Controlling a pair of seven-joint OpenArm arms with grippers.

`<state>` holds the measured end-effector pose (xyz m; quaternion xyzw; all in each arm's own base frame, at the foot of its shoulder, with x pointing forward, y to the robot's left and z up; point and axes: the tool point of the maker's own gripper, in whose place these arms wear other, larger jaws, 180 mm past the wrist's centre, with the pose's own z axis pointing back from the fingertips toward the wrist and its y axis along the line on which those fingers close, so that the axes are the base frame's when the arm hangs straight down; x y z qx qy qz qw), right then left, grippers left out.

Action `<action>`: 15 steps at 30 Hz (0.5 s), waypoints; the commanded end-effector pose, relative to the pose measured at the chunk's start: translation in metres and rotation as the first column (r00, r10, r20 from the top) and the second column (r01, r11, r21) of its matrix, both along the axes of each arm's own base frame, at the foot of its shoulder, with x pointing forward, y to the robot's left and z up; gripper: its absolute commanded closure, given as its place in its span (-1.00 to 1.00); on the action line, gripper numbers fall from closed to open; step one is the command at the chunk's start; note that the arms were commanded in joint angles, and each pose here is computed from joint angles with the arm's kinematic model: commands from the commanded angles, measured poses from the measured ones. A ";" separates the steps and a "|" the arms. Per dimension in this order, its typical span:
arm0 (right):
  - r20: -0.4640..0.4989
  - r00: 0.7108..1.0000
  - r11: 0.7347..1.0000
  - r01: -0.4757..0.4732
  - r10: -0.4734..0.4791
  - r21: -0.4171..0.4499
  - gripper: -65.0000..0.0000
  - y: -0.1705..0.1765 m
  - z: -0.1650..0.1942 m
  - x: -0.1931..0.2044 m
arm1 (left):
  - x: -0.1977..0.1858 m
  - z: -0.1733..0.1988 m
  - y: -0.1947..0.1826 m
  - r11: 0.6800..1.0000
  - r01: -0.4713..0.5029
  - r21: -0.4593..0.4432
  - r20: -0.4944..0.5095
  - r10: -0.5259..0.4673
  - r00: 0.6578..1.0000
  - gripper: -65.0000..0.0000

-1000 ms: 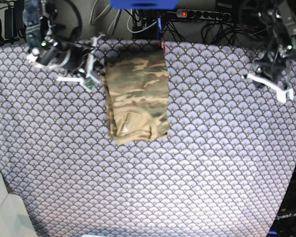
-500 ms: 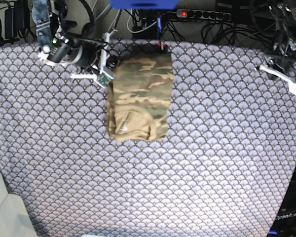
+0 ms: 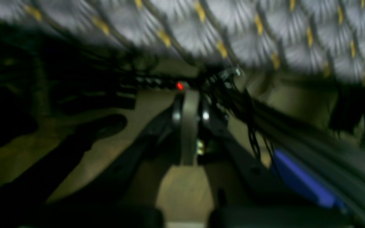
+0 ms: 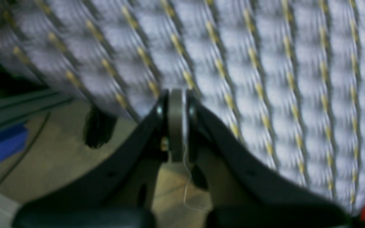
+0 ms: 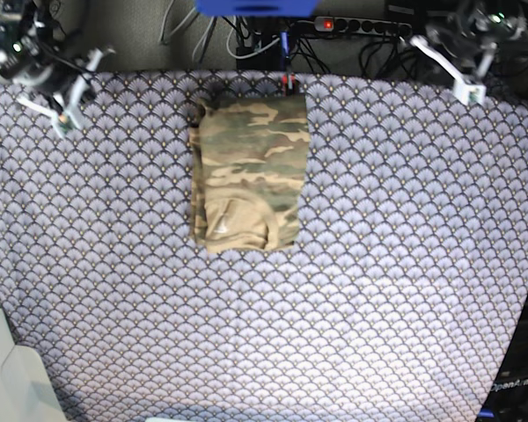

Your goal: Fold the T-shirt properly

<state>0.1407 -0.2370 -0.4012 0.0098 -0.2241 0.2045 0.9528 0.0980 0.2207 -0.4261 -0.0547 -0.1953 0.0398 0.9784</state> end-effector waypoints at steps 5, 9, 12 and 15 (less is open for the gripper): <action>-0.013 0.995 0.994 0.102 -0.102 -0.040 1.00 -0.035 0.006 -0.037 | -0.035 -0.025 -0.028 0.990 0.116 0.073 -0.068 -0.112 0.991 1.00; 0.021 0.973 0.970 0.232 -0.231 -0.075 1.00 -0.067 0.015 -0.069 | -0.070 -0.057 -0.051 0.982 0.162 0.098 -0.142 -0.148 0.979 1.00; 0.003 0.949 0.940 0.313 -0.316 -0.138 1.00 -0.092 0.002 -0.095 | -0.093 -0.082 -0.070 0.985 0.156 0.079 -0.165 -0.142 0.976 1.00; -0.045 0.927 0.918 0.361 -0.373 -0.163 1.00 -0.107 -0.033 -0.119 | -0.114 -0.103 -0.090 0.990 0.131 0.049 -0.166 -0.121 0.979 1.00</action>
